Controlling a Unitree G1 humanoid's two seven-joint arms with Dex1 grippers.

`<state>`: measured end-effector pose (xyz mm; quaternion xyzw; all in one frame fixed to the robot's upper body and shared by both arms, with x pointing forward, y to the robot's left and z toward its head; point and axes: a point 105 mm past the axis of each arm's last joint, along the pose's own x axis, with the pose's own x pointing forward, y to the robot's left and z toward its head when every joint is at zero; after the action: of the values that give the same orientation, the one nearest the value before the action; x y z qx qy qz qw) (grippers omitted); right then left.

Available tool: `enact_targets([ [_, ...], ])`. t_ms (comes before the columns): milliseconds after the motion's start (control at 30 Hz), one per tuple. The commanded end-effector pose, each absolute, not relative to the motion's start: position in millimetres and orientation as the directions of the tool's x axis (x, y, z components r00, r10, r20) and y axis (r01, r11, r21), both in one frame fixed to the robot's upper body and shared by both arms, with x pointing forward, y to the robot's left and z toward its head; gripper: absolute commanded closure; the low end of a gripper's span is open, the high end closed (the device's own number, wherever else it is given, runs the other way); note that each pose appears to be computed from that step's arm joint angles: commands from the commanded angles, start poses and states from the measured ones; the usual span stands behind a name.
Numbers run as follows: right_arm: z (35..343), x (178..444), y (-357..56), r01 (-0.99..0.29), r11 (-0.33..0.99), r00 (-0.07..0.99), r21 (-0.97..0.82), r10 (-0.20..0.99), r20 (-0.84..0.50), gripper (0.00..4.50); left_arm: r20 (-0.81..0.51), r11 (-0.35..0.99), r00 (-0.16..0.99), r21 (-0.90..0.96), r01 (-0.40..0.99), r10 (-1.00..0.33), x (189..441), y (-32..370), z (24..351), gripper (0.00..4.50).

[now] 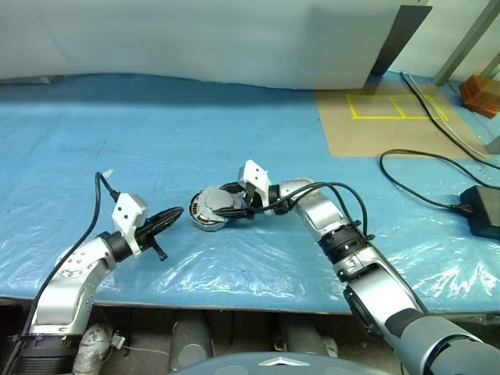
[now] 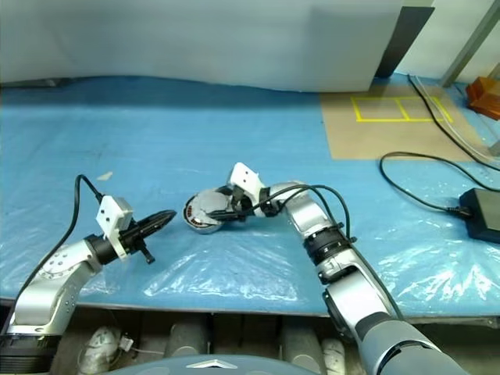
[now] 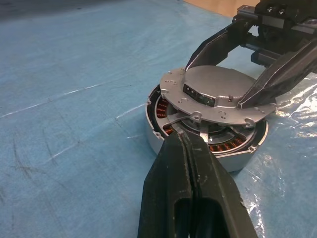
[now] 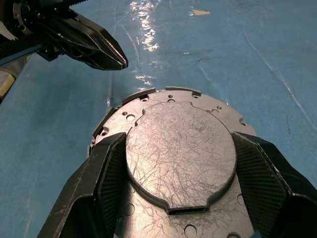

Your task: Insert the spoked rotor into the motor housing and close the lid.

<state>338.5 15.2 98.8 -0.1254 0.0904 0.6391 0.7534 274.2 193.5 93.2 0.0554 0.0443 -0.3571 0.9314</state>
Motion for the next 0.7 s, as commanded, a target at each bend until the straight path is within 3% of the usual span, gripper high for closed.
enact_targets([
  [33, 138, 343, 27, -0.977, 0.157, 0.186, -0.141, 0.958, -0.22, 1.54, -0.088, 0.763, 0.77, 0.104, 0.638, -0.632, 276, 204, 103, 4.5],
  [233, 134, 345, 41, -0.975, 0.133, 0.193, -0.176, 0.902, -0.386, 1.54, -0.08, 0.789, 0.791, 0.061, 0.611, -0.607, 277, 205, 94, 4.5],
  [367, 104, 347, 44, -0.976, 0.185, 0.218, -0.115, 0.849, -0.482, 1.54, -0.074, 0.792, 0.793, 0.052, 0.609, -0.605, 278, 203, 93, 4.5],
  [500, 86, 353, 50, -0.96, 0.274, 0.261, -0.049, 0.825, -0.501, 1.54, -0.075, 0.794, 0.795, 0.055, 0.606, -0.602, 279, 205, 93, 4.5],
  [700, 85, 360, 55, -0.943, 0.332, 0.297, -0.018, 0.815, -0.498, 1.54, -0.083, 0.796, 0.798, 0.058, 0.602, -0.597, 278, 208, 93, 4.5],
])
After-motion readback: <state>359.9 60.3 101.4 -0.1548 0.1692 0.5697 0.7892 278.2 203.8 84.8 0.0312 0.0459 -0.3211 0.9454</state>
